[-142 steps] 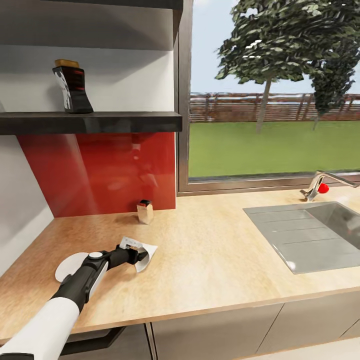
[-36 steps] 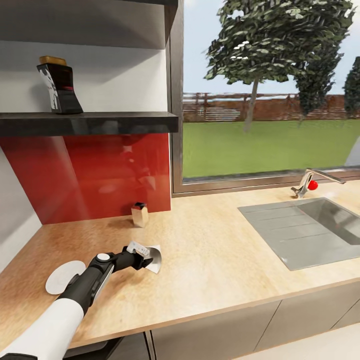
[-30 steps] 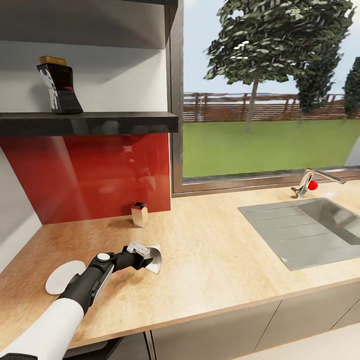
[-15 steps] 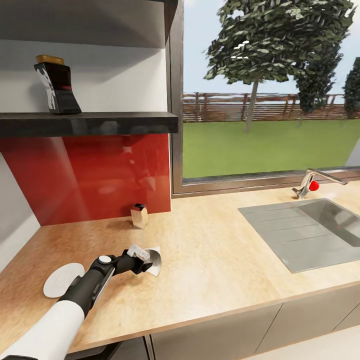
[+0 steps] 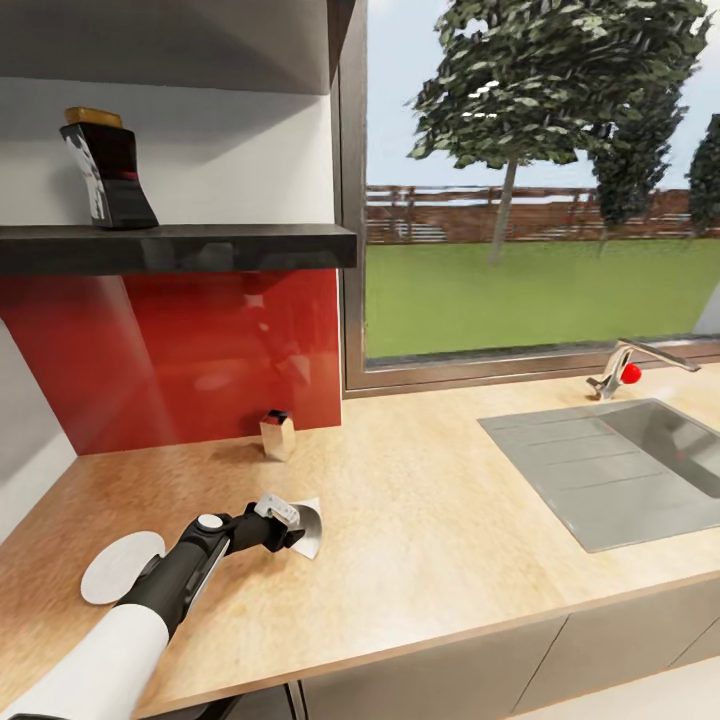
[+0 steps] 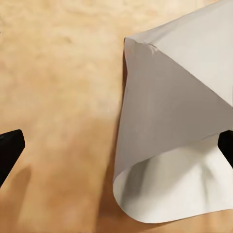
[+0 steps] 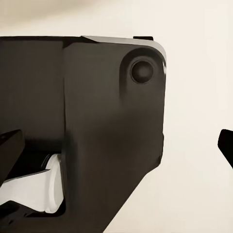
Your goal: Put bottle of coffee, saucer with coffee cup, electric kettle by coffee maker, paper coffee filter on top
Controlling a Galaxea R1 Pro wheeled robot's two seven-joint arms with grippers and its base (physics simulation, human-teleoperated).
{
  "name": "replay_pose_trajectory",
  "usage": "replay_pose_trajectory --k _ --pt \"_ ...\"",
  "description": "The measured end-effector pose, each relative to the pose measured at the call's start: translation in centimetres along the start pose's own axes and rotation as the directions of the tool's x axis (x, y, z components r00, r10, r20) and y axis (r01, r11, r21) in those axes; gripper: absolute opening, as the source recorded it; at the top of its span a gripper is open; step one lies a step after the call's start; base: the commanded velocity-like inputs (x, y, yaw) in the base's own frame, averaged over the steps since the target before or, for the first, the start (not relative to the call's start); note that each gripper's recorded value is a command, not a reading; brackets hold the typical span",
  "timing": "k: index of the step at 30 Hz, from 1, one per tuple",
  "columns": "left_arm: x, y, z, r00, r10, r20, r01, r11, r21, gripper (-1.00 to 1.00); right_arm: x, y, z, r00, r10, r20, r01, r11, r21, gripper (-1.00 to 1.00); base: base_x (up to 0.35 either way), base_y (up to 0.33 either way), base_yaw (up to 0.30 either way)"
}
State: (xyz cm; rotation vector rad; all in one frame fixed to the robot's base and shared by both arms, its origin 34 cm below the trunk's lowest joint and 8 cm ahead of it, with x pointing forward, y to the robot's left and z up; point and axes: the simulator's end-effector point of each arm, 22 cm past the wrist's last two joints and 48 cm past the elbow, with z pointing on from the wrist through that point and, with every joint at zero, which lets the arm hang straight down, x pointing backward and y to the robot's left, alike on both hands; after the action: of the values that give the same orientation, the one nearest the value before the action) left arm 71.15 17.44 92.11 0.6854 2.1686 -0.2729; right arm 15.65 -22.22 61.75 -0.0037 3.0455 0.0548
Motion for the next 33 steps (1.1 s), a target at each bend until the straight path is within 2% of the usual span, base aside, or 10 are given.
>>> replay_pose_trajectory --k 9,12,13,33 --pt "0.3 -0.2 0.0 1.0 -0.003 -0.003 0.003 1.0 0.003 1.0 0.0 0.0 0.0 1.0 0.0 0.0 0.0 1.0 0.001 1.0 0.052 0.0 0.0" --pt "1.5 -1.4 0.5 1.0 -0.019 -0.022 0.019 1.0 0.022 1.0 0.0 -0.1 0.0 1.0 0.001 0.0 -0.001 1.0 0.002 1.0 0.007 0.0 0.0" --pt "1.6 -1.8 0.6 0.999 -0.031 -0.023 0.031 0.999 0.029 -1.0 0.0 -0.1 0.0 1.0 0.001 0.001 -0.001 1.0 0.002 1.0 0.001 0.0 0.0" --pt "1.4 -2.2 0.8 1.0 -0.028 -0.015 0.028 0.999 0.033 -1.0 0.1 -0.1 0.0 1.0 0.001 -0.001 -0.001 1.0 0.002 1.0 0.0 0.0 0.0"
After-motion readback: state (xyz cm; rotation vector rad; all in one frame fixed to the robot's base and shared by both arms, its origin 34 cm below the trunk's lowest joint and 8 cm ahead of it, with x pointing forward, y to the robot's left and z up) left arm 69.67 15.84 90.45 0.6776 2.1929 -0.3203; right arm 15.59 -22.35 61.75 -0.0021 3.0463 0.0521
